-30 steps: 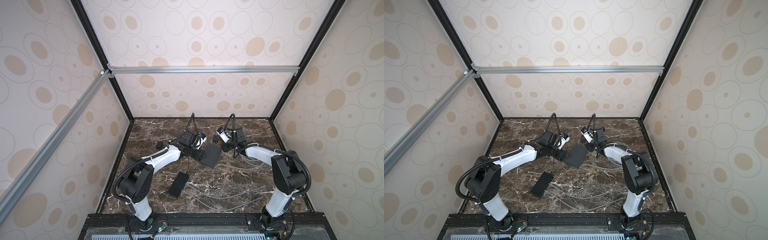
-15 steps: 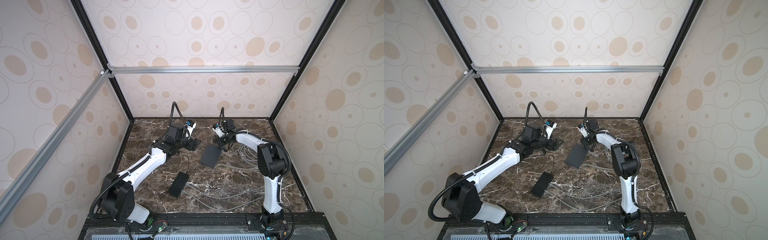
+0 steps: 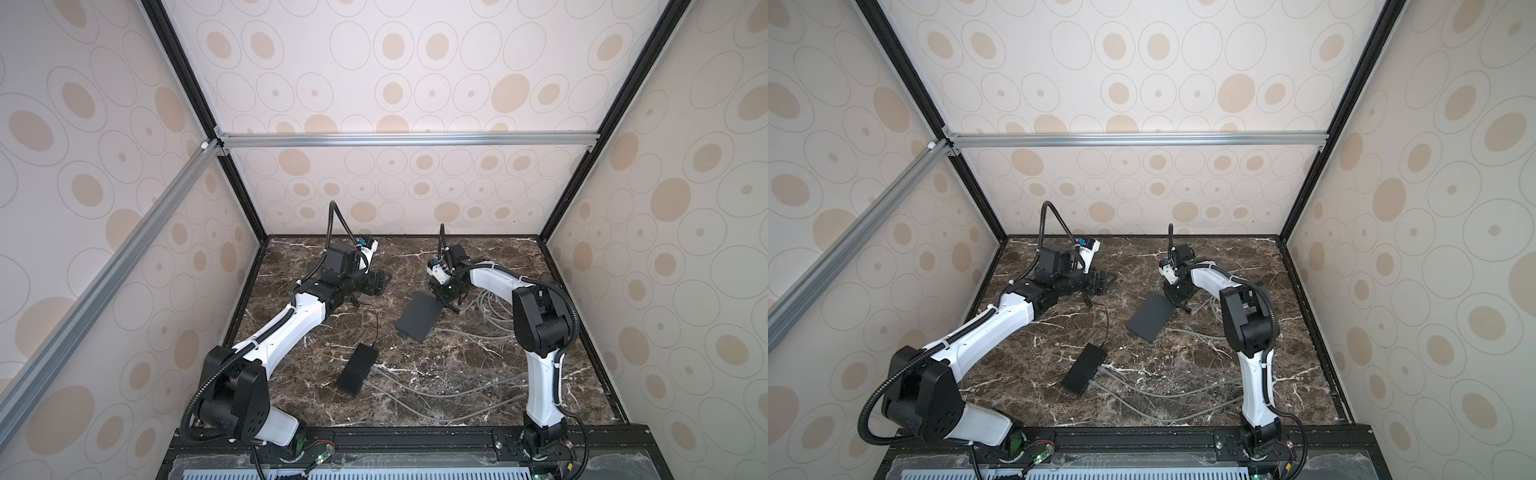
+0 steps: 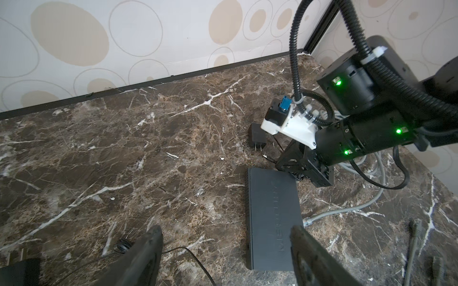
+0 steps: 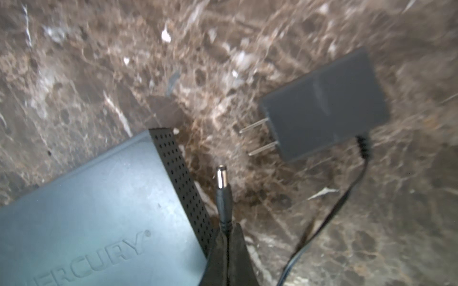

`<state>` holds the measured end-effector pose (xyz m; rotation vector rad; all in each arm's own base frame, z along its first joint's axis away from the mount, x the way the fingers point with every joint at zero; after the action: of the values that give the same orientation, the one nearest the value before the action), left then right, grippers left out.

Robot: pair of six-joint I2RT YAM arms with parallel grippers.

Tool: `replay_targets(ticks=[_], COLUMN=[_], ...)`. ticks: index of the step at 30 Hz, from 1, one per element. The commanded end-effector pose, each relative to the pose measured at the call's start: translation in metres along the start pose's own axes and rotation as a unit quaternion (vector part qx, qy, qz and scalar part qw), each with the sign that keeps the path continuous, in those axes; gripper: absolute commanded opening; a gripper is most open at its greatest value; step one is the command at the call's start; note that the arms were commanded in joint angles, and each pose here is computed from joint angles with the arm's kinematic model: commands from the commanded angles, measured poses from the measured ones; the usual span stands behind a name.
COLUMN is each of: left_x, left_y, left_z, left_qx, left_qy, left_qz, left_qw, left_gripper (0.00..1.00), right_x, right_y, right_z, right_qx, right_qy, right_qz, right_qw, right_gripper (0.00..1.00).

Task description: Insert the plug into the switch port

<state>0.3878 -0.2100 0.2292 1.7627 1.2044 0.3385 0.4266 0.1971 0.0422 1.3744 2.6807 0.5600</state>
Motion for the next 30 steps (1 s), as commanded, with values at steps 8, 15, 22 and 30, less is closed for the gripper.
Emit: replay_targets(ticks=[8,15,22,30], left_x=[0.003,0.013,0.002,0.013], left_y=[-0.037,-0.086,-0.136,-0.16], left_z=[0.04,0.067,0.085,0.091], left_qx=[0.081,0.177,0.258,0.307], left_qy=[-0.021,0.039,0.071,0.12], left_qz=[-0.022,0.019,0.079,0.12], left_qw=[0.996,0.983,0.96,0.936], left_gripper=[0.71,0.58,0.4,0.38], right_x=[-0.001,-0.01,0.026,0.041], right_y=[-0.005,0.04,0.087,0.09], right_z=[-0.045,-0.102,-0.146,-0.168], right_qx=[-0.041,-0.144,-0.287,-0.319], right_qy=[-0.075,-0.128,-0.057,-0.039], right_qz=[-0.006,-0.021,-0.072,-0.086], right_qw=[0.996,0.981,0.953,0.943], right_gripper=[0.0,0.0,0.0,0.0])
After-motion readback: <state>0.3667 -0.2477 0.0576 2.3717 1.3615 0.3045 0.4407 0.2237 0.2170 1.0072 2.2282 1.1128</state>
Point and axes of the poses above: each gripper's point midway between its finger pads, its own z axis out along the fingers, its own x axis along the line the jaws close on, y = z × x, the point moved 1 cm from there along -z, back along the fingers, and after that the axes turned 4 degrees about -z, right-handed, at the moved point
